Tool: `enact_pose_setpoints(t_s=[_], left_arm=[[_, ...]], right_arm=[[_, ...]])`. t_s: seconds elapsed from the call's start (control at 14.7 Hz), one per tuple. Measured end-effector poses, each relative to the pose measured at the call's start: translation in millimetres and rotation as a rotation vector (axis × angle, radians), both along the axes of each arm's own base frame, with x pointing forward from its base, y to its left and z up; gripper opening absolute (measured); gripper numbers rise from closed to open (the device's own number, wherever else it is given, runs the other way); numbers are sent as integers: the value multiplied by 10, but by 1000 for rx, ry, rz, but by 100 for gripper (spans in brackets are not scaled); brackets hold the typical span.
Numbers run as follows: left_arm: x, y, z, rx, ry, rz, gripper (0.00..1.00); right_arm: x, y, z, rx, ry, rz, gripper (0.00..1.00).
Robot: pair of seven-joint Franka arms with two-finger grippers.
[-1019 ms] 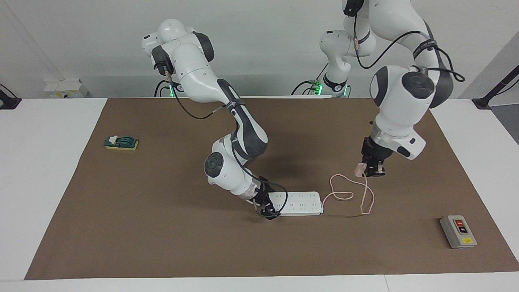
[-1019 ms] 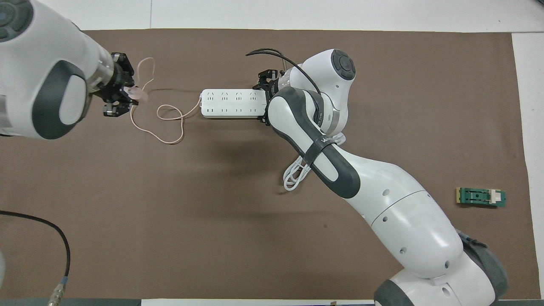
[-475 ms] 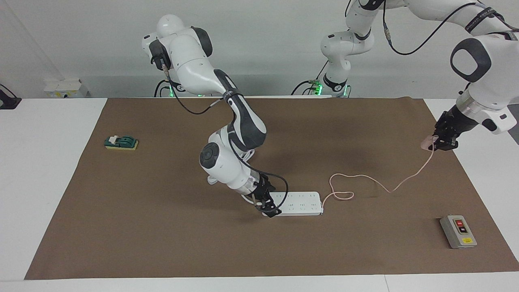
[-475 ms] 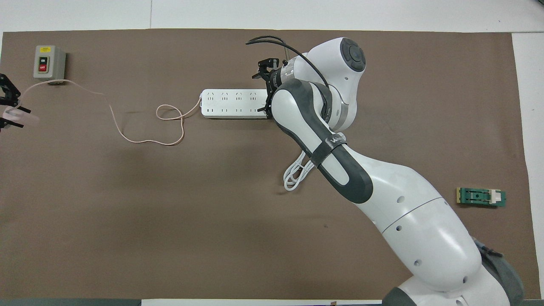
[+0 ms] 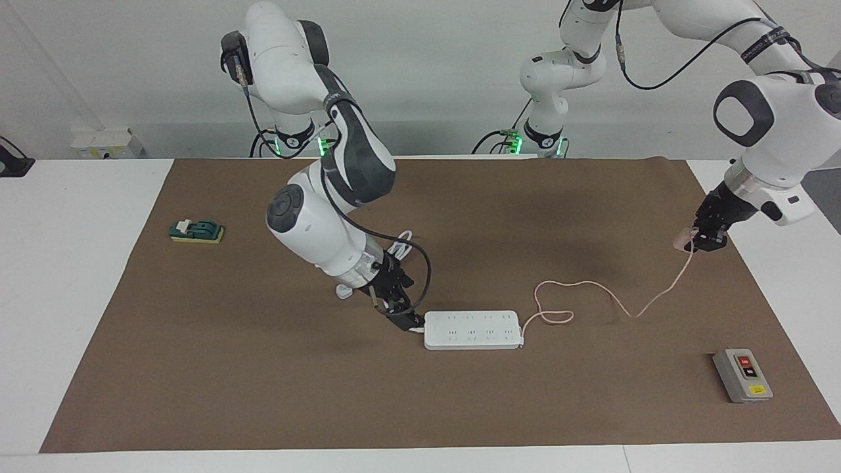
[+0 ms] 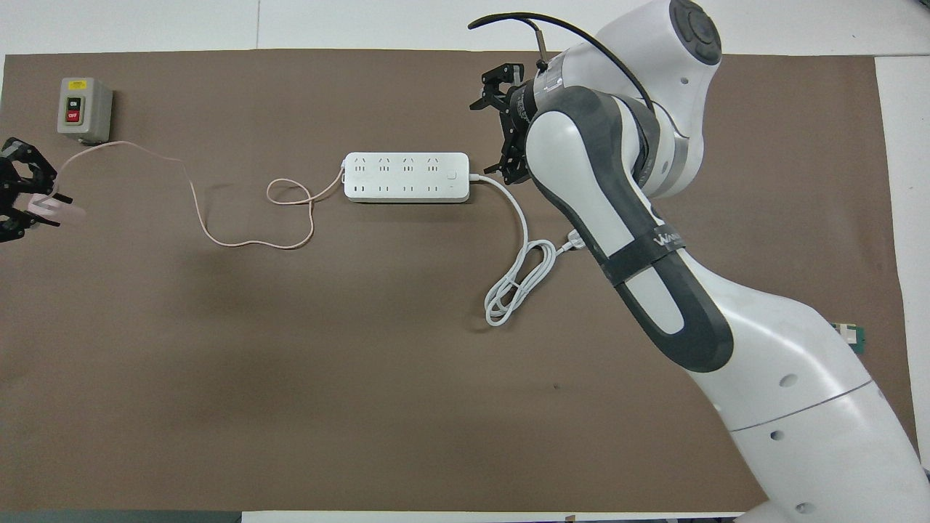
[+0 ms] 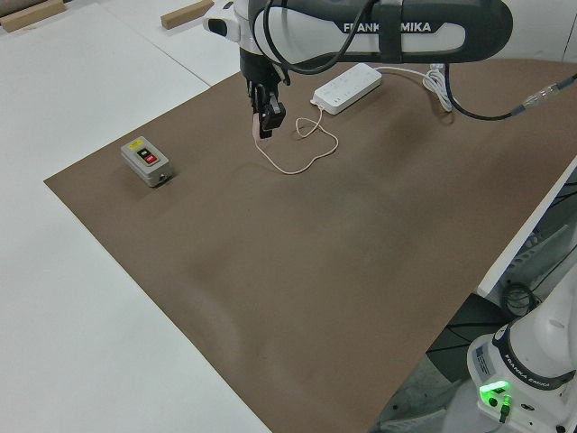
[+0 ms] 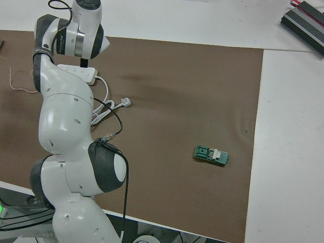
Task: Unplug charger and place it aside
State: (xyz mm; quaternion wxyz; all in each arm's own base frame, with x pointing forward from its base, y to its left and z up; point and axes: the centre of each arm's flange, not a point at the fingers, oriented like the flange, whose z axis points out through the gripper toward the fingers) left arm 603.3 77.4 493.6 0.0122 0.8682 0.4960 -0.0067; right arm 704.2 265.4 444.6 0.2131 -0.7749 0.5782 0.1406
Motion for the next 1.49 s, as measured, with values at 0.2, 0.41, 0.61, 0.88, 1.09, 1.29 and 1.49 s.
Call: enact_pose_setpoints(t_s=[0.2, 0.41, 0.61, 0.88, 1.09, 1.29, 1.49], left_arm=[[-32, -56, 82, 2, -9, -10, 87], [-26, -101, 190, 4, -17, -55, 100], [-92, -151, 341, -3, 11, -234, 100], [-340, -407, 681, -19, 50, -490, 100], [-510, -641, 911, -20, 69, -667, 100], [-592, -874, 1050, -3, 127, -867, 100], [-608, -979, 1089, -11, 137, -960, 100]], right_arm=[[-123, -328, 451, -52, -24, 106, 100], [-238, -830, 814, -116, -58, 248, 100], [-343, -1259, 1036, -185, -111, 437, 100], [-448, -1688, 1252, -270, -186, 683, 100], [-531, -1946, 1433, -350, -240, 874, 100], [-631, -2197, 1682, -434, -302, 1086, 100], [-788, -2441, 1879, -461, -342, 1212, 100]])
